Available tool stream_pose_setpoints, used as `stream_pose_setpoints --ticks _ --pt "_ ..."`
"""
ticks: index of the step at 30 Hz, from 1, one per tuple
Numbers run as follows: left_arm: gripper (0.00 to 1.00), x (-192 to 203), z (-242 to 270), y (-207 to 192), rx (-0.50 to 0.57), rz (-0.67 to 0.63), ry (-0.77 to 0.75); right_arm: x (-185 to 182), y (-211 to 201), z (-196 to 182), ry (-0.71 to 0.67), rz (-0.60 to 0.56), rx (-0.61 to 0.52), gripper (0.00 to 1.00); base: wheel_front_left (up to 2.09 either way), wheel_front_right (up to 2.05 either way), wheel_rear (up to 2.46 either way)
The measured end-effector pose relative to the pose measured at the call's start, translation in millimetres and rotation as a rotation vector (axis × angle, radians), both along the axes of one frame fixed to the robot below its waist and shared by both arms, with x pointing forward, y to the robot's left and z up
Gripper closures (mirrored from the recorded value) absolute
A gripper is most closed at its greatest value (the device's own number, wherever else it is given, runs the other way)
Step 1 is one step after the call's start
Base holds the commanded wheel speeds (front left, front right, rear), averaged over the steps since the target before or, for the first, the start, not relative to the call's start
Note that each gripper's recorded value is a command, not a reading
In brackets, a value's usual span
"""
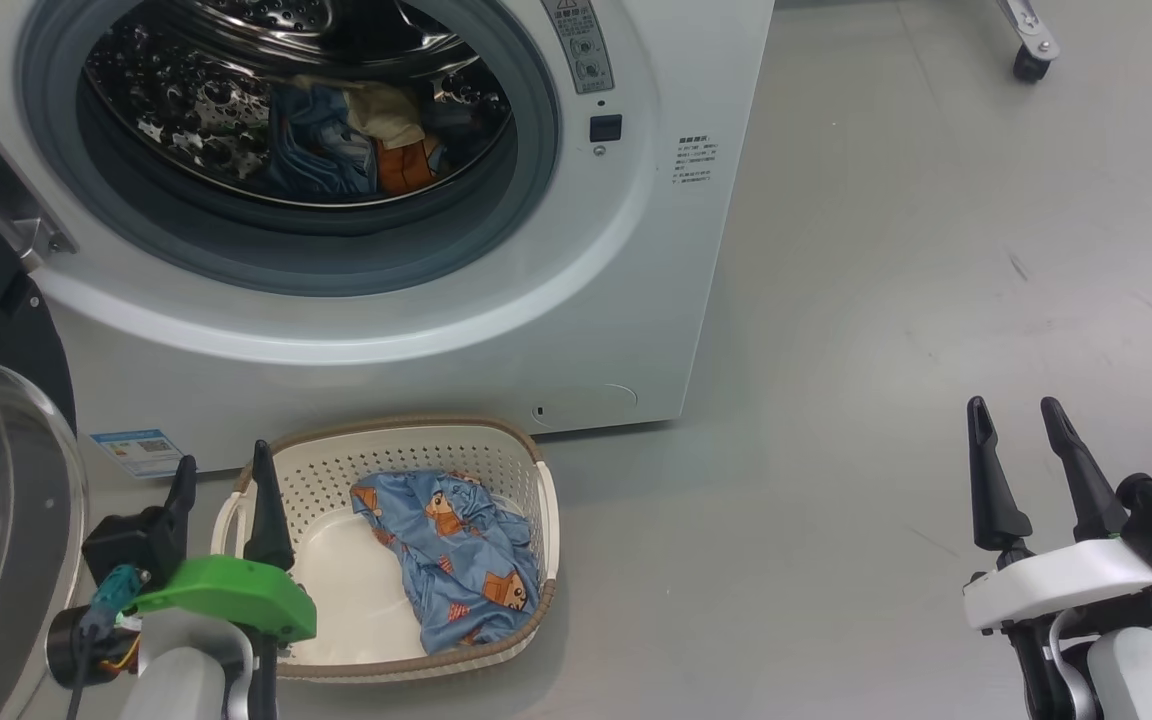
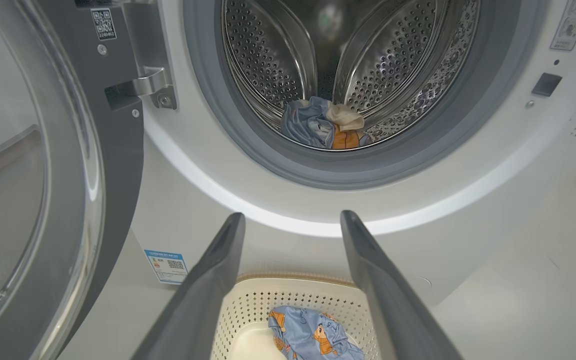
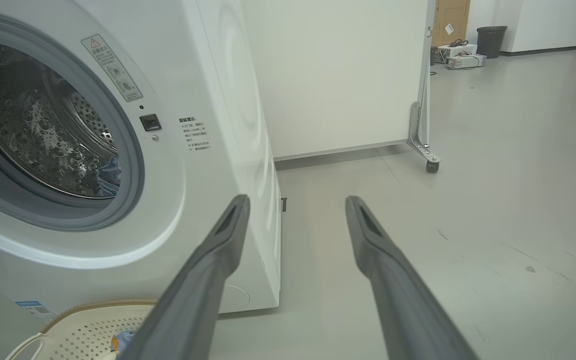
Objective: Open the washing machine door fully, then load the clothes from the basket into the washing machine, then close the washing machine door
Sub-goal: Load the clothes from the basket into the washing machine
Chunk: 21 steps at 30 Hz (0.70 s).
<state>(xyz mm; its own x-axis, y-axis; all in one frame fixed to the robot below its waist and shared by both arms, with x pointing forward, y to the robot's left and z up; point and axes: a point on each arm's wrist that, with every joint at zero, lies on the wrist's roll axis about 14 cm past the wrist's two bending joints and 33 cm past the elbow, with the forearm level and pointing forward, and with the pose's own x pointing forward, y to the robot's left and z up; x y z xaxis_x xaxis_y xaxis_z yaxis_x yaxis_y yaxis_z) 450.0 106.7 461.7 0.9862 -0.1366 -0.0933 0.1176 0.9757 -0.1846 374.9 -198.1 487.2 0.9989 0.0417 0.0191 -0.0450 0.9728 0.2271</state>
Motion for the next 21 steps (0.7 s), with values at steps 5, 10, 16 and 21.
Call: stream_pose_setpoints --ticks 5,10,16,21 --pt "0.0 -15 2 7 -0.013 0.027 -0.007 -3 1 2 -0.006 0.006 -0.002 0.0 0.0 0.0 0.0" --pt "0.0 -26 2 7 -0.016 0.032 -0.013 -2 4 6 -0.018 0.015 -0.001 0.0 0.0 0.0 0.0" --pt "0.0 -42 5 7 -0.018 0.034 -0.023 -8 9 3 -0.009 0.029 0.0 0.0 0.0 0.0 0.0" --pt "0.0 -61 -3 8 -0.013 0.034 0.0 -15 11 4 -0.01 0.039 -0.009 0.0 0.0 0.0 0.0"
